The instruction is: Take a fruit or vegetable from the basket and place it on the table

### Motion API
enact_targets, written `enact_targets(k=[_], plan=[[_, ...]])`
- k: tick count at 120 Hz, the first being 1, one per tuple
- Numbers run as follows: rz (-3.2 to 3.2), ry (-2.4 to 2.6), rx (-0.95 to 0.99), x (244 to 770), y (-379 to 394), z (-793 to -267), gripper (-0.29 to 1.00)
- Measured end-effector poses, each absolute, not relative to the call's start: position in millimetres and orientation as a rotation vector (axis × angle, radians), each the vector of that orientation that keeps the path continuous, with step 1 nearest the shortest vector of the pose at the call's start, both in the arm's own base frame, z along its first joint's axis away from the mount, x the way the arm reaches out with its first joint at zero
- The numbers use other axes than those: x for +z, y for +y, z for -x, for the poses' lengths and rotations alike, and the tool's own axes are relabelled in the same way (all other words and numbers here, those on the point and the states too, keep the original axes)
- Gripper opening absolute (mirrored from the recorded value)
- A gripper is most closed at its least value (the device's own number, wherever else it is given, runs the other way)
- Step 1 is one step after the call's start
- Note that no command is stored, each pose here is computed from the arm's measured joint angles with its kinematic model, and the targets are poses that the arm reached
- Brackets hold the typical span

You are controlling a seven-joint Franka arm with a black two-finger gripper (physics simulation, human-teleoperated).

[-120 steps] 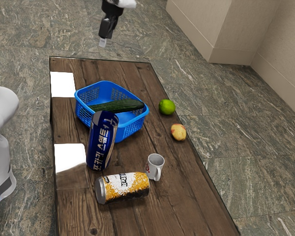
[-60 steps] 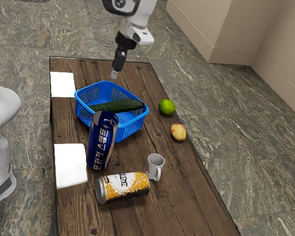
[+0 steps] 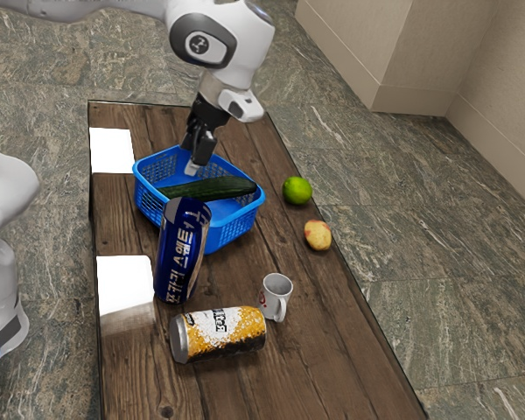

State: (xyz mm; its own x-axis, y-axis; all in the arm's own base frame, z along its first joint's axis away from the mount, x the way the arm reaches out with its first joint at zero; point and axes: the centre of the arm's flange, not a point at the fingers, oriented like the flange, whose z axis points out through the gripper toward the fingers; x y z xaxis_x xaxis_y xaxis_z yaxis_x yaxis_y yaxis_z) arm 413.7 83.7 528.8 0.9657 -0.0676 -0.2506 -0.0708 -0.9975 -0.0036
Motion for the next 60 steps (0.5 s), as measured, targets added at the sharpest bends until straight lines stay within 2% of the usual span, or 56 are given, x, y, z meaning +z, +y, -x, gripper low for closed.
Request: enact_targets(k=[32, 48, 60], plan=[[3.051, 0.054, 0.357, 526, 72, -414, 0.70], [3.021, 0.184, 0.276, 527, 58, -423, 0.70], [3.010, 0.264, 0.285, 513, 53, -423, 0.70]])
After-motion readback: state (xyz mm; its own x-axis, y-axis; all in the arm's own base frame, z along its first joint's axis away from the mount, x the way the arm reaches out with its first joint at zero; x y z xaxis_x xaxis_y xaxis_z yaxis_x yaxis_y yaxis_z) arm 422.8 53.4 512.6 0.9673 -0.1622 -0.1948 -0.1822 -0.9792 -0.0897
